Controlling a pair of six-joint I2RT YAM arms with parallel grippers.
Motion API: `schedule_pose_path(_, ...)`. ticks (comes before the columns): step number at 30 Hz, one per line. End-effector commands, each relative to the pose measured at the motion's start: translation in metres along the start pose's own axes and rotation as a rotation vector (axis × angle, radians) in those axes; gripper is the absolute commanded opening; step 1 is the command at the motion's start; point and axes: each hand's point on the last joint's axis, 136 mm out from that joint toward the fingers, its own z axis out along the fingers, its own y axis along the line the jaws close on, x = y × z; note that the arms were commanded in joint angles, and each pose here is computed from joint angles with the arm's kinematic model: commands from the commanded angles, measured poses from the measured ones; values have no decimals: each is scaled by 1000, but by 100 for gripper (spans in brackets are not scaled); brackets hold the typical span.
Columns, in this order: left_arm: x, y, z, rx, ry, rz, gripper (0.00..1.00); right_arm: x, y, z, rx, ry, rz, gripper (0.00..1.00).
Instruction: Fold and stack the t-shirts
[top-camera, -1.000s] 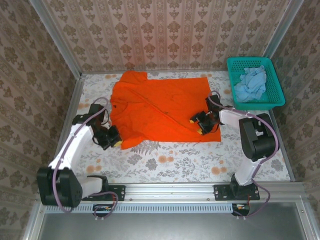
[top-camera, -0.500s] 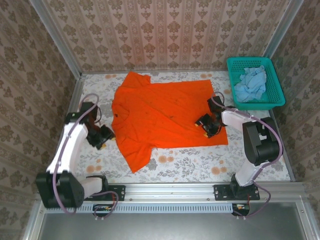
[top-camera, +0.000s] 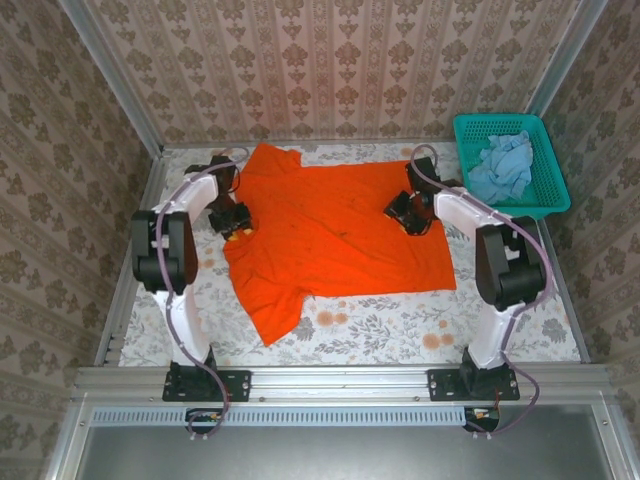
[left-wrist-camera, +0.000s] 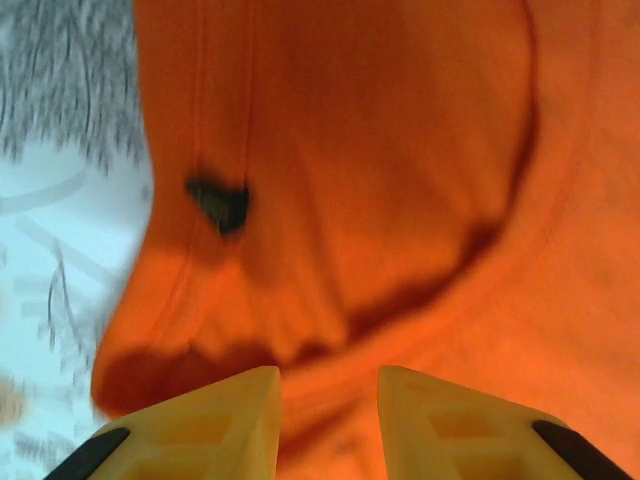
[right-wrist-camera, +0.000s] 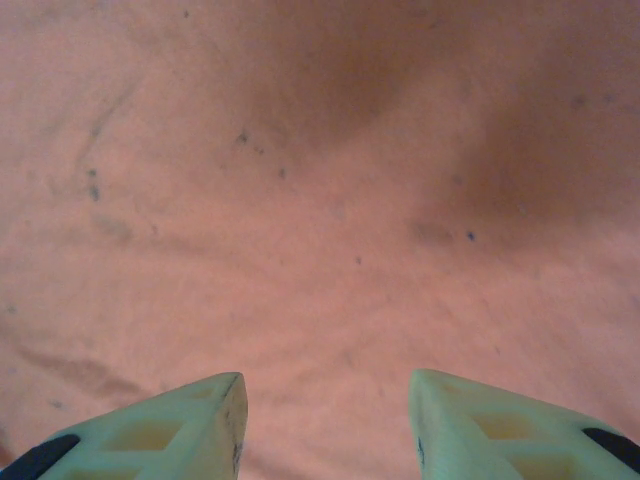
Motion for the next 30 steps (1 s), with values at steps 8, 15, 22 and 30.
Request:
schedule_pose_path(8, -79, -9, 26, -80, -67, 43, 32, -19, -2, 59, 132, 69, -34, 47)
schedule_pose_path(15, -142, -6, 20, -86, -182, -17, 35, -67, 36, 69, 106, 30, -80, 59)
schedule_pose_path(22, -185, -13, -6, 22, -309, -58, 46, -97, 81, 39, 21, -29, -173, 69)
schedule_pose_path(30, -144, -50, -81, 97, -381, 45, 77, -72, 81, -12, -36, -56, -220, 70)
